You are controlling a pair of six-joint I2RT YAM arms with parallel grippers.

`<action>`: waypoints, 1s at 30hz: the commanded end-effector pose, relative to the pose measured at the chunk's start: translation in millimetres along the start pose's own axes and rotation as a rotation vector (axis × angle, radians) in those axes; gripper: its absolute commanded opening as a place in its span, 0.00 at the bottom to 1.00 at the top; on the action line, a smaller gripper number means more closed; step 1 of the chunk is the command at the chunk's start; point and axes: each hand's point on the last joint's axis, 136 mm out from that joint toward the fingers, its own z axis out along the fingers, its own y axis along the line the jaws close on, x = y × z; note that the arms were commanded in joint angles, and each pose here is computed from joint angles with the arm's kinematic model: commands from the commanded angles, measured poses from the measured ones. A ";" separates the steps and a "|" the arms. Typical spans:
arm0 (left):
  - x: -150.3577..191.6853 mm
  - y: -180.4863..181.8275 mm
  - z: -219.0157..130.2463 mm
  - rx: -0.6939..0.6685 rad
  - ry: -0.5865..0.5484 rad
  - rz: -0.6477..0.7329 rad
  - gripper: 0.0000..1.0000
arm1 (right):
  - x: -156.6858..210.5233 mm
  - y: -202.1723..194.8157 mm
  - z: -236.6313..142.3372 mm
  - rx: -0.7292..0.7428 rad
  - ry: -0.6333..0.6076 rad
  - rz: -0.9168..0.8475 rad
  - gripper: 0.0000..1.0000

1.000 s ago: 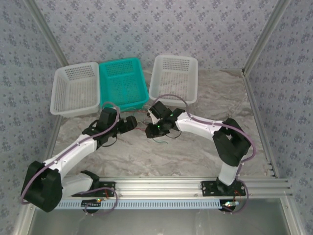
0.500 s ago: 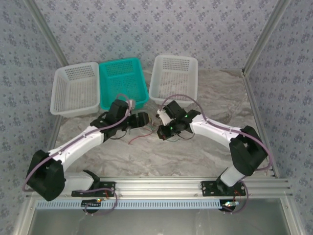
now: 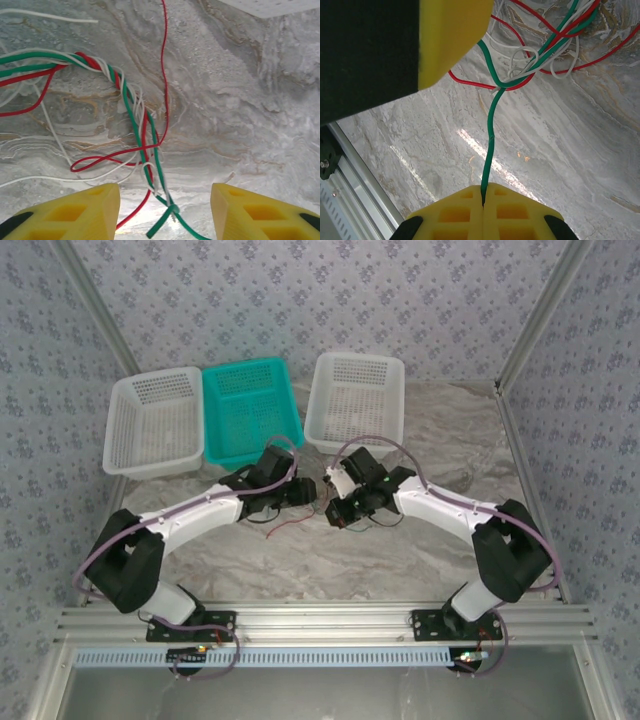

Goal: Untangle the cables

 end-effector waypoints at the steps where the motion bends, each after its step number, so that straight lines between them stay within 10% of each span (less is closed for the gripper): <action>1: 3.9 -2.3 8.8 0.026 0.012 -0.008 0.40 | -2.0 5.2 -6.5 -0.037 -0.019 0.007 0.00; 11: -5.7 -2.2 11.0 0.028 -0.036 -0.036 0.00 | -2.6 4.0 -8.1 -0.044 -0.028 0.021 0.00; 30: -45.9 69.5 -144.7 -0.063 -0.409 -0.186 0.00 | 24.7 -113.8 -53.6 0.171 -0.193 0.475 0.00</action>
